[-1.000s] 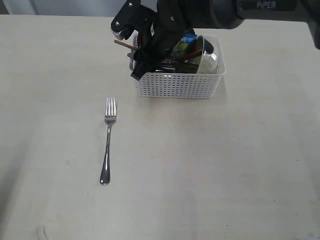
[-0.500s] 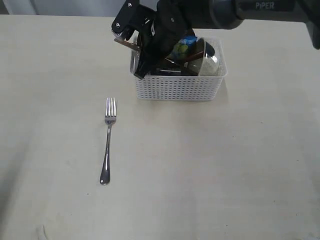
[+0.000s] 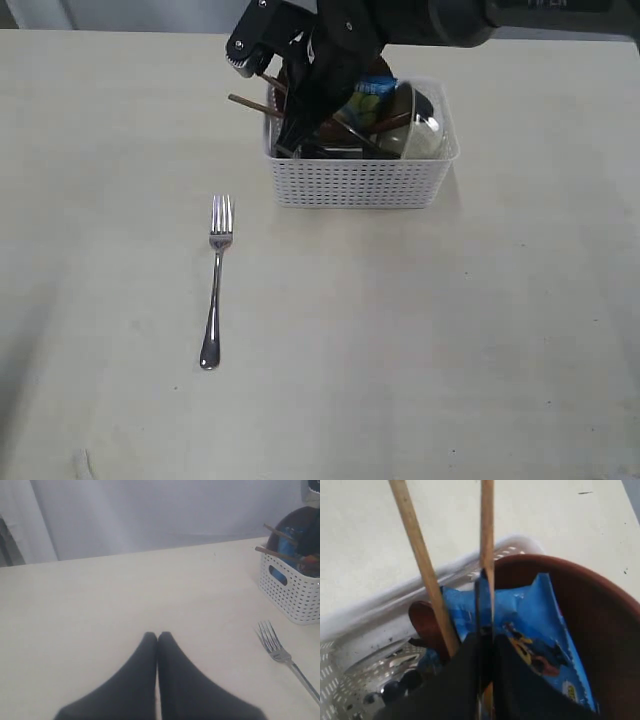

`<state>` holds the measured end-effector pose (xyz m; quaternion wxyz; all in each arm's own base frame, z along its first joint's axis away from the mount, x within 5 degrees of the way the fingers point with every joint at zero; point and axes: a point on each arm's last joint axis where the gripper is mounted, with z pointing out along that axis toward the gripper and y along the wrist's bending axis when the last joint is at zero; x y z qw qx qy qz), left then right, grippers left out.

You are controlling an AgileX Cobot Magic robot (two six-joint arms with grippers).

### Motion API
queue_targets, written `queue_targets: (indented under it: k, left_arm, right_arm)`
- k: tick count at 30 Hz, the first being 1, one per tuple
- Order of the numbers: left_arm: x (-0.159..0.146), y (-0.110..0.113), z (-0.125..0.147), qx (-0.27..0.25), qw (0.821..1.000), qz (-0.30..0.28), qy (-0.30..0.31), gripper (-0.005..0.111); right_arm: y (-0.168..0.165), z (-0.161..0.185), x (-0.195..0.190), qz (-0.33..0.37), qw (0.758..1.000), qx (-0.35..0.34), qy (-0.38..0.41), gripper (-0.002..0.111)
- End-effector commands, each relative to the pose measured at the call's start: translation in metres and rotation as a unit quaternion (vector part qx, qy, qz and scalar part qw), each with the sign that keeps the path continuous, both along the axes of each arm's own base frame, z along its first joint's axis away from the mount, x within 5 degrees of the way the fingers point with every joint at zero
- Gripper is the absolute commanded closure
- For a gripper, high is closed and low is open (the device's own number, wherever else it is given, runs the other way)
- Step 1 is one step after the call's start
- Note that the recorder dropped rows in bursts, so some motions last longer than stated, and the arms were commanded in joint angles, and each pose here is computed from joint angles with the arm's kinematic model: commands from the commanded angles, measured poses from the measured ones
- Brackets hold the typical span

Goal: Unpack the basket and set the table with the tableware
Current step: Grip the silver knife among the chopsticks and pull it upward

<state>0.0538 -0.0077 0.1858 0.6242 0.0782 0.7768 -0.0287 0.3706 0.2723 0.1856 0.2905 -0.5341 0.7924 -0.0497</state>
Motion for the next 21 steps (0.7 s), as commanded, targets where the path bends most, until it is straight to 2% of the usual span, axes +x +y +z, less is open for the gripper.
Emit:
queue_targets:
  k: [1,21]
  left_arm:
    - [0.0,0.0,0.0003,-0.004,1.0,0.001,-0.004,0.107]
    - [0.0,0.0001,0.0003,-0.001,1.0,0.001,-0.004,0.107]
  right_arm:
    - [-0.0041,-0.0045,-0.0043,-0.017,0.999,-0.015,0.031,0.109]
    - [-0.0027,-0.0122,-0.0029,-0.014,0.999,-0.018,0.033,0.109]
